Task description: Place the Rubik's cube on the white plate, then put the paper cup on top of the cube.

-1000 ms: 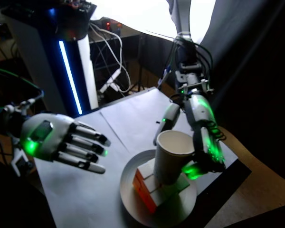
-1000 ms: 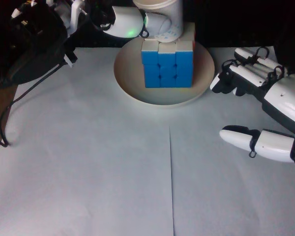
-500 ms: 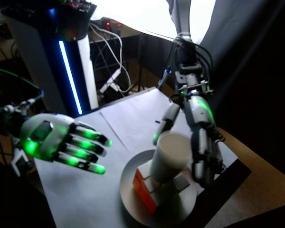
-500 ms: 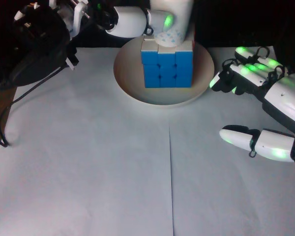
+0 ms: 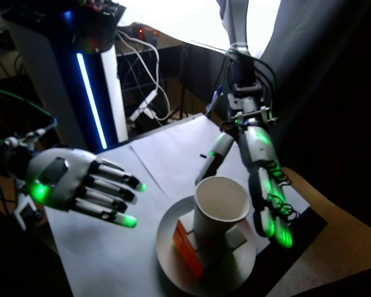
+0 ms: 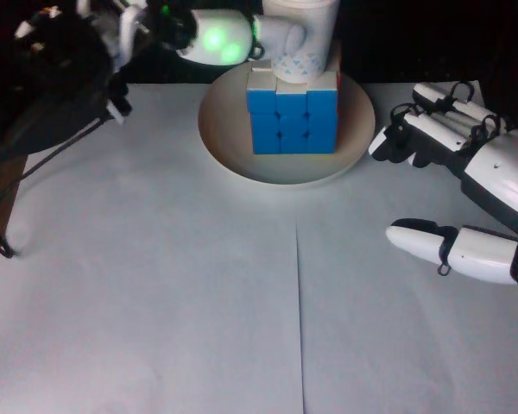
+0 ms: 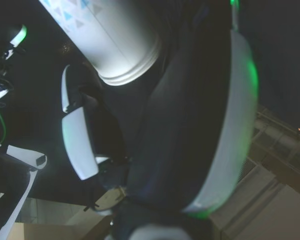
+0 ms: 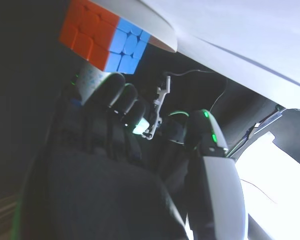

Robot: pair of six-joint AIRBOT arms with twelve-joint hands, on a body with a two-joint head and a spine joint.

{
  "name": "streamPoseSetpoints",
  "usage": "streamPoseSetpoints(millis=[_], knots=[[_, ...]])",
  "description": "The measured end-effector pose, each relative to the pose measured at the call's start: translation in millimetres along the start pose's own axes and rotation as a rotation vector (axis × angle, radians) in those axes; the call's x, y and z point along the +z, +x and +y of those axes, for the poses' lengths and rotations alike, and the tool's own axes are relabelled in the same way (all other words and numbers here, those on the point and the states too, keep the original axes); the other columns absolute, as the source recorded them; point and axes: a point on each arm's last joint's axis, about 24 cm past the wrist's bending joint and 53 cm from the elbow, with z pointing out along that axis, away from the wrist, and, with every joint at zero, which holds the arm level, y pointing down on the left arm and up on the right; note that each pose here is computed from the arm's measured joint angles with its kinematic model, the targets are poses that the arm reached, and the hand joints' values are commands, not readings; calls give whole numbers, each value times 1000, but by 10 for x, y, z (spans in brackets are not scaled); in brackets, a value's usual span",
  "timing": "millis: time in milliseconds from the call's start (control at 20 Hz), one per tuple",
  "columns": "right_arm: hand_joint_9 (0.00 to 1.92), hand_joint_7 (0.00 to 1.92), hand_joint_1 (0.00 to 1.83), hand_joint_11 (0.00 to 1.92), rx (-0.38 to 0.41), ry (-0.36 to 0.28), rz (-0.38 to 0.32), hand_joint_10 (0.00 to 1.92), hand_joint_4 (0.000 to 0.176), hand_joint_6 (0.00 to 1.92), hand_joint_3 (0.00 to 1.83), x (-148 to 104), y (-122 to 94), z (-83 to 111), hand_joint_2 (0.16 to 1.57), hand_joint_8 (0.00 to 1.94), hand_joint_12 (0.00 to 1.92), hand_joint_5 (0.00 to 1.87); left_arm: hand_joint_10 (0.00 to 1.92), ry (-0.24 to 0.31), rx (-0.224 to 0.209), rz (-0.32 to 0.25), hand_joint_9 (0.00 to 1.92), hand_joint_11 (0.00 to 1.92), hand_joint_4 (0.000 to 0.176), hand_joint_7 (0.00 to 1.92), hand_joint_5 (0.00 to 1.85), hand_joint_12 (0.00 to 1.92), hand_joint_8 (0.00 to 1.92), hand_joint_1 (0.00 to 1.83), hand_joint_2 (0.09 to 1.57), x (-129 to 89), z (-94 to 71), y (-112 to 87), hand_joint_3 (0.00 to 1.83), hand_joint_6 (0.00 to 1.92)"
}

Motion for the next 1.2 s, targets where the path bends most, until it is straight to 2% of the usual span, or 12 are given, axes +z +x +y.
streamPoseSetpoints(millis=[150, 250, 300, 350, 500, 600, 650, 800, 950, 1000, 1100, 1200], knots=[[48, 38, 821, 0, -6, 5, 1, 1452, 0, 1110, 1, -17, -16, -15, 1201, 1285, 1778, 0, 0, 61, 29, -52, 0, 0, 160, 0, 0, 0, 0, 629, 1091, -171, -174, -218, 2, 0], [30, 48, 622, 0, -10, -2, -10, 976, 7, 566, 10, -43, -78, 31, 1250, 556, 1414, 1, 0, 106, 36, -92, 0, 0, 174, 0, 0, 0, 0, 557, 1074, -327, -295, -356, 0, 0], [105, 115, 499, 0, -14, -15, -27, 471, 62, 162, 2, -59, -139, 74, 1257, 88, 1083, 21, 0, 119, 64, -99, 0, 0, 176, 0, 0, 0, 0, 389, 1088, -404, -349, -372, 3, 0], [98, 31, 353, 0, -17, -31, -47, 162, 73, 13, 5, -73, -205, 126, 1276, 7, 717, 2, 0, 139, 79, -111, 0, 0, 176, 0, 0, 0, 0, 303, 1101, -482, -414, -405, 8, 0], [0, 0, 136, 0, -29, -57, -93, 0, 40, 0, 3, -127, -387, 232, 1276, 0, 15, 0, 0, 186, 102, -150, 0, 0, 175, 0, 0, 0, 0, 214, 1126, -705, -513, -518, 12, 0], [0, 0, 70, 0, -47, -64, -101, 0, 68, 0, 12, -151, -433, 276, 1303, 0, 0, 0, 0, 197, 128, -172, 0, 0, 176, 0, 0, 0, 0, 192, 1156, -868, -545, -573, 19, 0], [0, 0, 30, 0, -62, -68, -111, 0, 77, 0, 9, -168, -481, 301, 1300, 0, 0, 0, 0, 202, 138, -185, 0, 0, 120, 0, 0, 0, 0, 130, 1199, -982, -546, -601, 24, 0], [0, 0, 38, 0, -82, -90, -133, 0, 108, 0, 3, -202, -578, 376, 1291, 0, 0, 0, 0, 209, 148, -217, 0, 5, 173, 0, 0, 2, 0, 183, 1127, -1165, -561, -689, 0, 0], [0, 0, 78, 0, -116, -95, -162, 0, 144, 0, 4, -249, -713, 425, 1294, 0, 0, 0, 0, 231, 196, -254, 0, 0, 164, 0, 0, 0, 0, 309, 1184, -1389, -659, -755, 8, 0], [0, 0, 109, 0, -123, -98, -184, 0, 144, 0, 6, -274, -785, 455, 1301, 0, 0, 0, 0, 242, 208, -259, 0, 2, 161, 0, 0, 0, 0, 257, 1143, -1457, -696, -763, 0, 0], [0, 0, 82, 0, -155, -118, -217, 0, 41, 0, 32, -324, -917, 536, 1369, 0, 0, 0, 0, 241, 230, -271, 0, 0, 176, 0, 0, 0, 0, 293, 1154, -1578, -710, -798, 2, 0], [0, 0, 90, 0, -176, -132, -255, 0, 8, 0, 11, -374, -1050, 599, 1338, 0, 0, 0, 0, 241, 252, -299, 0, 0, 108, 0, 0, 0, 0, 316, 1208, -1697, -751, -851, 15, 0]])
